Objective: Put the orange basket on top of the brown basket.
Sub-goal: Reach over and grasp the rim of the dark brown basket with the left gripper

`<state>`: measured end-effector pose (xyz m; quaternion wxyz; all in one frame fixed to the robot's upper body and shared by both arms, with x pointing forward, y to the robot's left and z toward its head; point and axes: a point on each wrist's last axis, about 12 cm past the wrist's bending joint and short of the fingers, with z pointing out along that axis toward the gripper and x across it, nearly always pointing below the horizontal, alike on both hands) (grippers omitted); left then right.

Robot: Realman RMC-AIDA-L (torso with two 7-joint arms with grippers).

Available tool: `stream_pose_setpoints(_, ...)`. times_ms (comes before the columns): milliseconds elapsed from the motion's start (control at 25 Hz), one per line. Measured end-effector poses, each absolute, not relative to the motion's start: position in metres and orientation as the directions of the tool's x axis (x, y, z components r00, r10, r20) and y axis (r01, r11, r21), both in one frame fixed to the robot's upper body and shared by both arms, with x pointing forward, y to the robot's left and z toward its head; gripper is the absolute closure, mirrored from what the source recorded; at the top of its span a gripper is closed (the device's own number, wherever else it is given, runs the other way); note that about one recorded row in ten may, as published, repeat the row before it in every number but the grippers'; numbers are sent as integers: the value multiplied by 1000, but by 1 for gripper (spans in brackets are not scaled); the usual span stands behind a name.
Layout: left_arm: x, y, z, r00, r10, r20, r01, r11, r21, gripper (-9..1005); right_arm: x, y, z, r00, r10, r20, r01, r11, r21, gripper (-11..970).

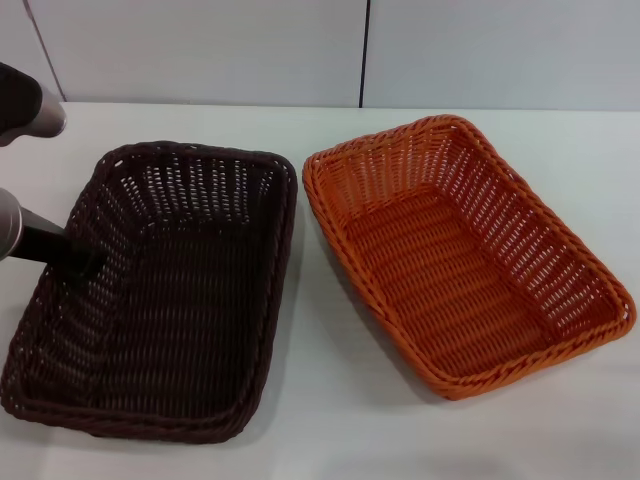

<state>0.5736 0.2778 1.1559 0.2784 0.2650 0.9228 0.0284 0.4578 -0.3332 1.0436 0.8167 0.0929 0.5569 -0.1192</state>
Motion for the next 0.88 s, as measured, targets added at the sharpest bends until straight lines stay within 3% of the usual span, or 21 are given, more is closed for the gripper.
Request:
stream_pose_setpoints(240, 578, 284, 1169, -596, 644, -479, 604, 753, 260, 664, 456, -333, 1044, 359, -93, -929, 302, 953, 21, 135)
stream_pose_setpoints(440, 593, 297, 1192, -391, 785, -481, 775, 562, 287, 666, 455, -332, 1044, 359, -90, -929, 303, 953, 25, 135)
stream_pose_setpoints(640, 596, 298, 1193, -372, 796, -478, 791, 541, 285, 675, 453, -332, 1045, 366, -84, -927, 306, 951, 35, 136)
stream_pose_setpoints(880, 617, 282, 1189, -215, 850, -482, 879, 383, 284, 694, 448, -333, 1045, 374, -82, -924, 316, 948, 44, 136)
